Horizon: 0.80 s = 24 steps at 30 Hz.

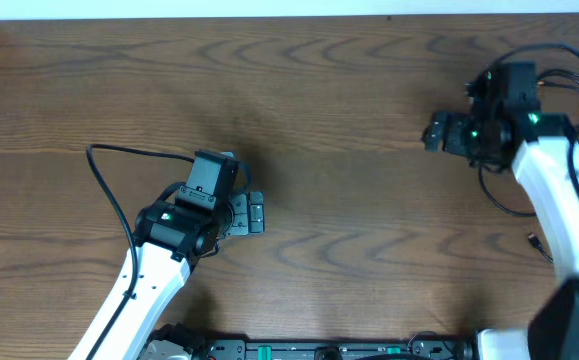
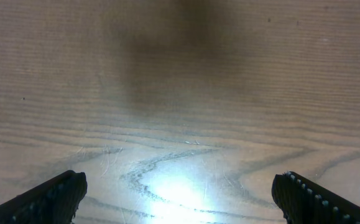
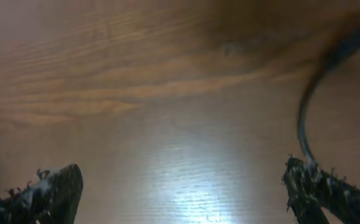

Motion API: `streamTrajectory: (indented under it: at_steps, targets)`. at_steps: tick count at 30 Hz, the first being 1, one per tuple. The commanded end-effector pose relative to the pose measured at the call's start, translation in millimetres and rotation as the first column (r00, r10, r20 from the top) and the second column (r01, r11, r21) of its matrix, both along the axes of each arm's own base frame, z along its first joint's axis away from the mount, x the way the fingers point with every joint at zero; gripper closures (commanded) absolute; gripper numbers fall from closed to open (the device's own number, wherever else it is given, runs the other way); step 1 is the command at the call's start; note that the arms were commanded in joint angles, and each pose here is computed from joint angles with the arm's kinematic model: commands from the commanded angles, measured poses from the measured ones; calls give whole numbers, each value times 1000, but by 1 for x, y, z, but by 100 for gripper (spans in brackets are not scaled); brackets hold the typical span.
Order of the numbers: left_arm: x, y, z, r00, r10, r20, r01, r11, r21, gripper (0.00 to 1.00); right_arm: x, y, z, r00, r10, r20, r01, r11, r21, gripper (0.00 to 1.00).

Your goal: Untangle cables

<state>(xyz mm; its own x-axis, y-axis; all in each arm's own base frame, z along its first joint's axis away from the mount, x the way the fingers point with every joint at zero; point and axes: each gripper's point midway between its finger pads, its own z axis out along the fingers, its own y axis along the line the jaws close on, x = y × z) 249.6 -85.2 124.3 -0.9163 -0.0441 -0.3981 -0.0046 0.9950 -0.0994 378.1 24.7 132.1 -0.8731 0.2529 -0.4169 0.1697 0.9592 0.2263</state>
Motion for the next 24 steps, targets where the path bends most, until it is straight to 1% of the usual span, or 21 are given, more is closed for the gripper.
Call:
streamTrajectory:
  at_steps: [1, 4, 8, 14, 17, 24]
  targets:
    - [5, 2, 9, 999, 14, 29, -14, 1000, -1, 0, -5, -10, -5, 994, -88, 71, 90, 996, -20, 1]
    - [5, 2, 9, 999, 14, 29, -14, 1000, -1, 0, -2, -10, -3, 980, -88, 176, 91, 996, -9, 1]
    - [5, 2, 9, 999, 14, 29, -14, 1000, -1, 0, -6, -10, -11, 957, -89, 277, 92, 996, 2, 1]
    - [5, 2, 9, 999, 14, 29, -14, 1000, -1, 0, -16, -10, -34, 920, -89, 380, 91, 996, 13, 1]
    - [5, 2, 9, 999, 14, 29, -14, 1000, -1, 0, -20, -10, -39, 894, -90, 439, 90, 996, 20, 1]
    - [5, 2, 9, 999, 14, 29, -14, 1000, -1, 0, -38, -10, -48, 850, -90, 520, 87, 996, 30, 1]
